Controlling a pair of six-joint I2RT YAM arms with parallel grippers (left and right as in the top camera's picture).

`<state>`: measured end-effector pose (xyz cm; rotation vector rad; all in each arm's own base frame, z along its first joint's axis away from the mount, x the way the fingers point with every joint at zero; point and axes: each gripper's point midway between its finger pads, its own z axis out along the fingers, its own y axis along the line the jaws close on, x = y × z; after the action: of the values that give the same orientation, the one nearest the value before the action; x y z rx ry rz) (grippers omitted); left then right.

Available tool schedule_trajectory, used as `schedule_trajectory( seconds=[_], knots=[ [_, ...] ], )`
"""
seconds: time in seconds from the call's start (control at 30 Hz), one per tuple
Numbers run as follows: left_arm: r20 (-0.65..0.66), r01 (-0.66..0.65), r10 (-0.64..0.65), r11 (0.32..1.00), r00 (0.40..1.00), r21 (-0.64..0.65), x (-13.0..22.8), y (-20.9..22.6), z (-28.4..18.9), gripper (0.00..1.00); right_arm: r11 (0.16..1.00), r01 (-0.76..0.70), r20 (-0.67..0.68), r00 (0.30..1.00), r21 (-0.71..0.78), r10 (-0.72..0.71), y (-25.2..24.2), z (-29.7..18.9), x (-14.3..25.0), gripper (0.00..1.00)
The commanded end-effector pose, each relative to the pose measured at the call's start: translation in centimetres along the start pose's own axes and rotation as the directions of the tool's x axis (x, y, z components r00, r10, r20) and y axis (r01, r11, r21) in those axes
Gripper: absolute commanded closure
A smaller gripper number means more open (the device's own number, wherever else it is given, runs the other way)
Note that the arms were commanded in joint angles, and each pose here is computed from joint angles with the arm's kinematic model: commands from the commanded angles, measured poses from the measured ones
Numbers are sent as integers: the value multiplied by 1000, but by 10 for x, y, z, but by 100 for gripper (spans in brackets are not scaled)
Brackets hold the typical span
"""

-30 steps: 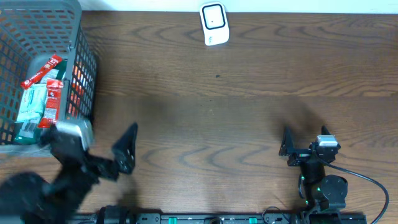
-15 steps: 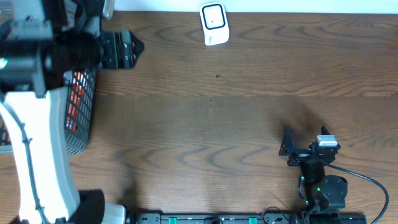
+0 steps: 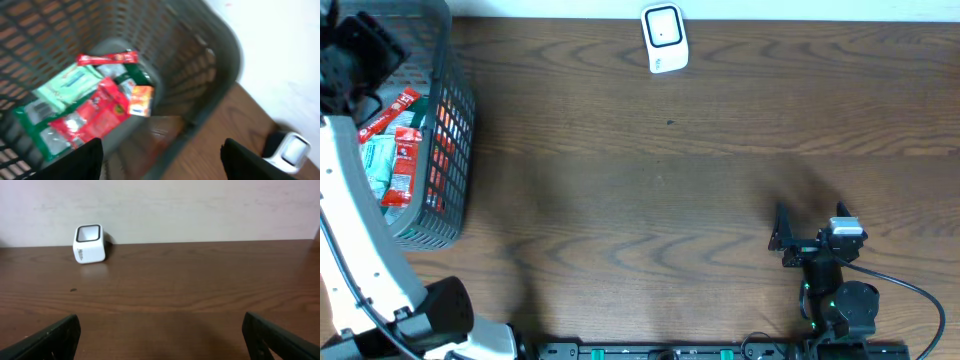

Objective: Scan the item barcode
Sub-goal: 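Reach the left gripper into the grey basket toward the orange packet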

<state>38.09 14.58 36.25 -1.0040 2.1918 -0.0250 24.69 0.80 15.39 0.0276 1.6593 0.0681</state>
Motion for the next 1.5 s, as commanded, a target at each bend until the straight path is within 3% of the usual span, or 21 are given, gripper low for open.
schedule_trajectory(
  seconds=[0.0,0.33,0.6,0.67,0.8,1.47],
  knots=[
    [-31,53,-57,991,998,-123,-4,32,30,19,1000,11,-1,1000,6,-11,-2,0,1,1],
    [-223,40,-97,968,970,-248,23,61,119,18,1000,11,-1,1000,6,-11,-2,0,1,1],
    [-310,-3,-85,962,947,-272,46,59,174,18,1000,11,-1,1000,6,-11,-2,0,1,1],
    [-331,-38,-35,977,943,-209,47,50,184,18,1000,11,-1,1000,6,-11,-2,0,1,1],
    [-328,-42,8,994,945,-99,42,33,188,17,1000,11,-1,1000,6,-11,-2,0,1,1],
    [-364,-137,102,988,926,-69,68,34,229,16,1000,11,-1,1000,6,-11,-2,0,1,1]
  ],
)
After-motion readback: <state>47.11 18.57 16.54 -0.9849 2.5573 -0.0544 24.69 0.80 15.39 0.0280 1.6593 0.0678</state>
